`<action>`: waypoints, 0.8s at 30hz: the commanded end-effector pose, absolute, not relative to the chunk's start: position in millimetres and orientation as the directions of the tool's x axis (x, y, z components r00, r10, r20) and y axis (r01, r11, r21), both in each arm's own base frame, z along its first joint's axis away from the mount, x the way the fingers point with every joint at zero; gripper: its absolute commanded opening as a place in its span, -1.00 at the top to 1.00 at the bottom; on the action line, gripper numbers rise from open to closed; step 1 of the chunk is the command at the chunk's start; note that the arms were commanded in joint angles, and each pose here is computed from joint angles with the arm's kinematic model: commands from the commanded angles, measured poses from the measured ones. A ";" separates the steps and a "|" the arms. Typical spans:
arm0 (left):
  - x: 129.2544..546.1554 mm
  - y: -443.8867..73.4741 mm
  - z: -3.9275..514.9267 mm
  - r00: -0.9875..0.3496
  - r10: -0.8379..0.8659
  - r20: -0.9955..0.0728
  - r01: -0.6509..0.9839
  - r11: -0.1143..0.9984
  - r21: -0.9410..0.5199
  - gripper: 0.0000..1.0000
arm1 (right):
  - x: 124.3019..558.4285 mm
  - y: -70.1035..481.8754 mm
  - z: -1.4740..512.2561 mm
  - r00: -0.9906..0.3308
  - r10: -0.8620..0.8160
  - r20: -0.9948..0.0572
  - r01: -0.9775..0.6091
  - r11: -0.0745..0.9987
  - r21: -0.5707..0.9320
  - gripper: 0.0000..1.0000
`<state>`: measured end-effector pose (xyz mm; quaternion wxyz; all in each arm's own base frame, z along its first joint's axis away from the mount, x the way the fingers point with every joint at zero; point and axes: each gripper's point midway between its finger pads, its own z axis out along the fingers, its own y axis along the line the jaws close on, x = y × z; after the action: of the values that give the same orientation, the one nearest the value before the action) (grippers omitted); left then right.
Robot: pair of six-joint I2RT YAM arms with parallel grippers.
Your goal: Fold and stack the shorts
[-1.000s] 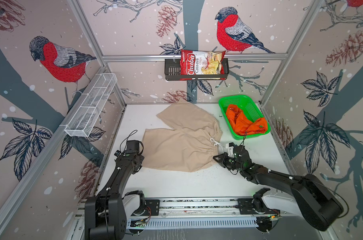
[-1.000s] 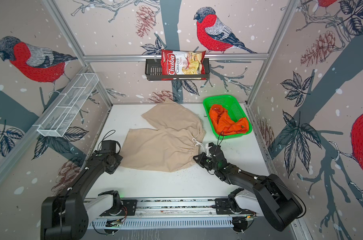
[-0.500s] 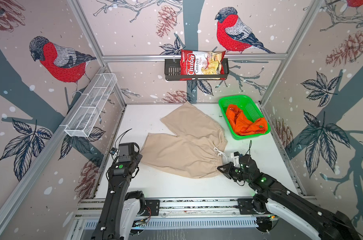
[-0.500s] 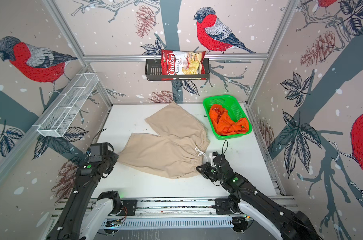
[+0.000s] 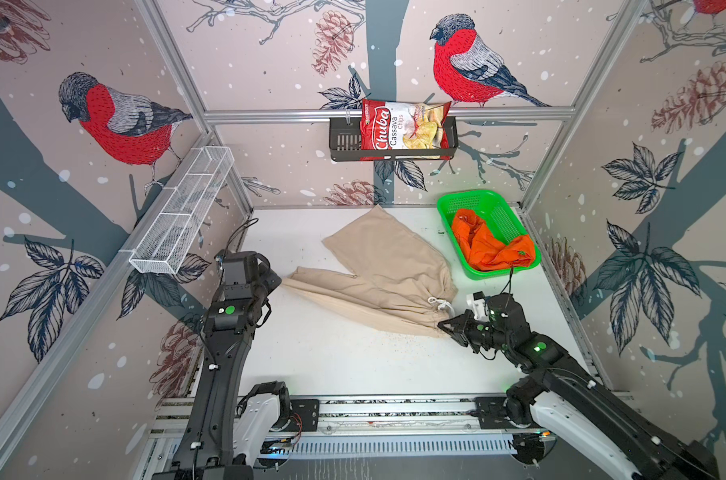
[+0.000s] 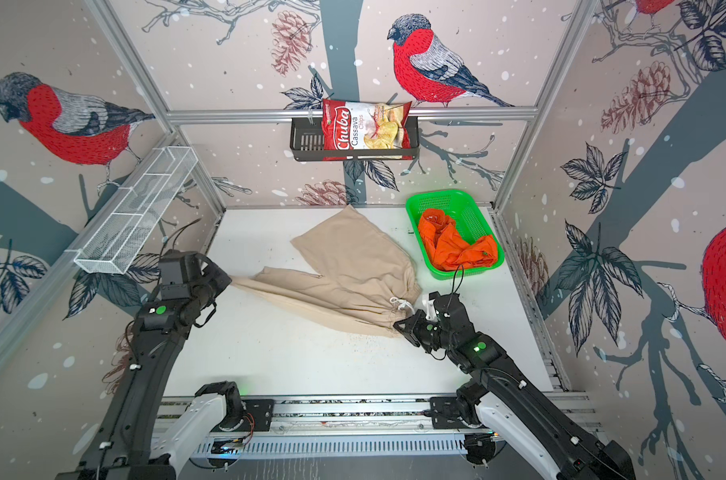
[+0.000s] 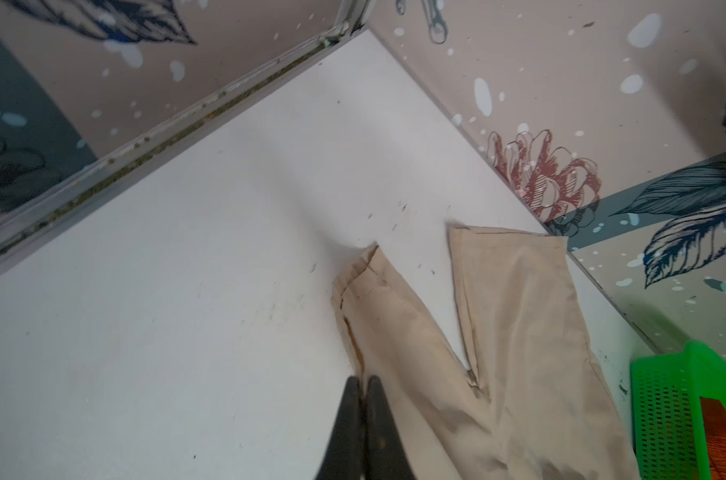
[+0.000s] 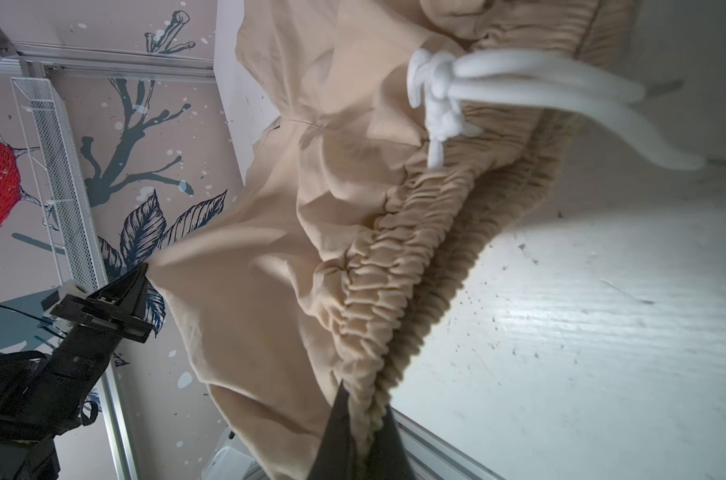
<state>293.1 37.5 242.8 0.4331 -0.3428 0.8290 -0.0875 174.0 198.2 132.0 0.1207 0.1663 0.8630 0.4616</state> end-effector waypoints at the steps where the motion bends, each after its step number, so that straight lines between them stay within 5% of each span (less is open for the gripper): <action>1: 312.4 34.8 275.1 -0.358 -0.580 -0.732 -0.417 0.800 -0.431 1.00 | 163.5 202.6 134.1 -0.943 0.331 -0.029 0.162 0.536 0.828 0.99; 9: 309.8 30.8 288.2 -0.350 -0.530 -0.773 -0.389 0.832 -0.395 1.00 | 131.5 218.8 129.2 -0.966 0.254 0.049 0.182 0.534 0.826 1.00; 24: 379.4 2.7 322.5 -0.293 -0.499 -0.815 -0.221 0.865 -0.450 1.00 | 174.3 199.0 158.2 -0.962 0.274 -0.007 0.138 0.506 0.852 1.00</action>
<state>360.6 6.8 293.7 0.5018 -0.2455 0.8223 -0.1084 179.1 197.3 156.4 0.0810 0.1531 0.8599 0.4802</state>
